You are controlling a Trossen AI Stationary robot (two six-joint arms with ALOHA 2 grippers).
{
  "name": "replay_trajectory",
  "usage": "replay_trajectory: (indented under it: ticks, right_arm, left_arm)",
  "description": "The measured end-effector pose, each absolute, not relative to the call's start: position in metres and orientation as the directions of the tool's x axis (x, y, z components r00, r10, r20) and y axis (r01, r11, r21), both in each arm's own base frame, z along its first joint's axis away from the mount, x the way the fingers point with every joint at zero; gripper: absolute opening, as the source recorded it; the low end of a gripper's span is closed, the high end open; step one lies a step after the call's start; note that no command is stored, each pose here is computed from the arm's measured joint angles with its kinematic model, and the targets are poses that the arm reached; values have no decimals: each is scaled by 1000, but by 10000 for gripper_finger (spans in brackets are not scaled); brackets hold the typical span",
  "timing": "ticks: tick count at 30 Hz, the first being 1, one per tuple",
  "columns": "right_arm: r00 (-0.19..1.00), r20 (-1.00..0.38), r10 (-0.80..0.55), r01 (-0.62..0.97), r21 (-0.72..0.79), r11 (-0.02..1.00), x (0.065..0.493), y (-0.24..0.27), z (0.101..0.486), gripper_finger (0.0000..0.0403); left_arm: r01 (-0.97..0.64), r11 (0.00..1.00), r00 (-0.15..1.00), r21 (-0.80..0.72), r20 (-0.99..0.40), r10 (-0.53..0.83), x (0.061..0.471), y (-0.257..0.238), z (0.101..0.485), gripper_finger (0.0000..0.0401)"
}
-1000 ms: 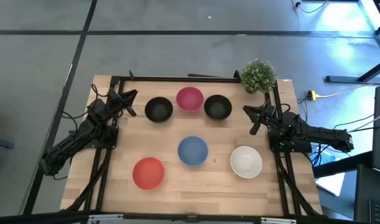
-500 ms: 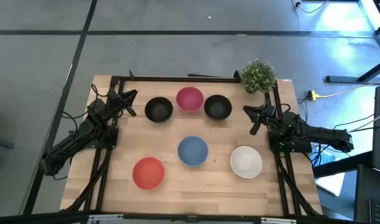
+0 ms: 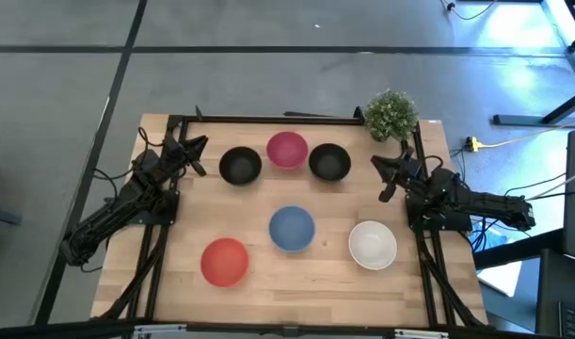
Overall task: Nest bowls inside each other
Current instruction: Stack the white bowl on top of the blue bowl
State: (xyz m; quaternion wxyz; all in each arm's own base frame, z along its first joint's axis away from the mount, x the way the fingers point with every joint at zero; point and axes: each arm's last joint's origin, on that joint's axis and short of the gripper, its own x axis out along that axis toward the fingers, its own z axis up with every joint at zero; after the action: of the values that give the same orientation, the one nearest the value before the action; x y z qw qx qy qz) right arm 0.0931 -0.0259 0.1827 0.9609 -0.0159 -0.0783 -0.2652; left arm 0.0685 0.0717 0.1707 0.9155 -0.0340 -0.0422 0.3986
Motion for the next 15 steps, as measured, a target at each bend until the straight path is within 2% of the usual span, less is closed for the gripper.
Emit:
replay_trajectory:
  ticks: [10, 15]
  right_arm:
    - [819, 277, -503, 479, 155, 864, 75, -23, 244, 53]
    - [819, 260, -512, 453, 254, 854, 67, -22, 263, 54]
  left_arm:
    - [-727, 680, 678, -96, 51, 733, 68, 72, 171, 47]
    - [-727, 680, 679, -96, 50, 733, 68, 72, 171, 47]
